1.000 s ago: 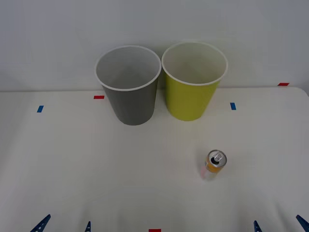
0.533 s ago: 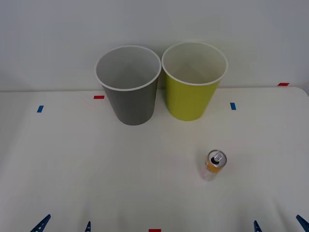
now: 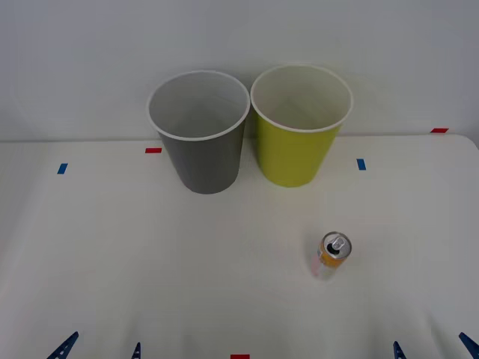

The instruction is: Put cans in the gray bin and PET bottles in the light green bin.

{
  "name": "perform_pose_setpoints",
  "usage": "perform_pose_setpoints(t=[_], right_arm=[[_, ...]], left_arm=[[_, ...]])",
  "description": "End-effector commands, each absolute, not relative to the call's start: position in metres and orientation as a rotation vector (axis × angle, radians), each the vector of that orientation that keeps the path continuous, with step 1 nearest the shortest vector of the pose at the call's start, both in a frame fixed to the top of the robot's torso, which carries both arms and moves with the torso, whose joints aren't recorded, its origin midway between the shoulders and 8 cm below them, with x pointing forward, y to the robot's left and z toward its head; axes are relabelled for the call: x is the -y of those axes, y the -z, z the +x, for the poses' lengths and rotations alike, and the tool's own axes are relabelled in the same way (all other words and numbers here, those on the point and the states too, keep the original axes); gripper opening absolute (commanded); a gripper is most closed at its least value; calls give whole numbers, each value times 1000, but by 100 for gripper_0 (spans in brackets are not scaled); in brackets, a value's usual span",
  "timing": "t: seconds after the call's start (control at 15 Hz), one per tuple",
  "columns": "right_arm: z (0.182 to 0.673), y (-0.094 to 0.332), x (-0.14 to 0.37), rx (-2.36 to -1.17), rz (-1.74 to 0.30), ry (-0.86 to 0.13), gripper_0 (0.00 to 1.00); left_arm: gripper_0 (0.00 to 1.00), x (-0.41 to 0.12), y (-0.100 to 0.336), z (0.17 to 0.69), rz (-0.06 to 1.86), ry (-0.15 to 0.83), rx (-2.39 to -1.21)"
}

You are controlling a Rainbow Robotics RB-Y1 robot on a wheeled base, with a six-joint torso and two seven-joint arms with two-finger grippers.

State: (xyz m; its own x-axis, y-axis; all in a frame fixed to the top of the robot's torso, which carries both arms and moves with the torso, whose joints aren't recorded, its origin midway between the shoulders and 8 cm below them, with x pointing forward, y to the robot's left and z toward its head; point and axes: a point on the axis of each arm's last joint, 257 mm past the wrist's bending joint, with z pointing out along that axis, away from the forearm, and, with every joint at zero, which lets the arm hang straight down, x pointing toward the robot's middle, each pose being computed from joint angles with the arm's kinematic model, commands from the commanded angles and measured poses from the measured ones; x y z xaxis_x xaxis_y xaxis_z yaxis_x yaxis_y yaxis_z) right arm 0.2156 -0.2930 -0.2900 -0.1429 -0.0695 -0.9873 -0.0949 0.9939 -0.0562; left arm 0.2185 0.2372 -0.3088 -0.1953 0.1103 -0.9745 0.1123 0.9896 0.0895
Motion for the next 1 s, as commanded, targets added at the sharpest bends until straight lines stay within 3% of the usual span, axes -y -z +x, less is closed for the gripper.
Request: perform_pose_setpoints(t=[0.07, 1.0], right_arm=[[216, 290, 293, -1716, -123, -22, 100], [216, 290, 293, -1716, -123, -22, 100]], left_arm=[[100, -237, 309, 218, 165, 2, -1770], [100, -237, 309, 218, 165, 2, -1770]])
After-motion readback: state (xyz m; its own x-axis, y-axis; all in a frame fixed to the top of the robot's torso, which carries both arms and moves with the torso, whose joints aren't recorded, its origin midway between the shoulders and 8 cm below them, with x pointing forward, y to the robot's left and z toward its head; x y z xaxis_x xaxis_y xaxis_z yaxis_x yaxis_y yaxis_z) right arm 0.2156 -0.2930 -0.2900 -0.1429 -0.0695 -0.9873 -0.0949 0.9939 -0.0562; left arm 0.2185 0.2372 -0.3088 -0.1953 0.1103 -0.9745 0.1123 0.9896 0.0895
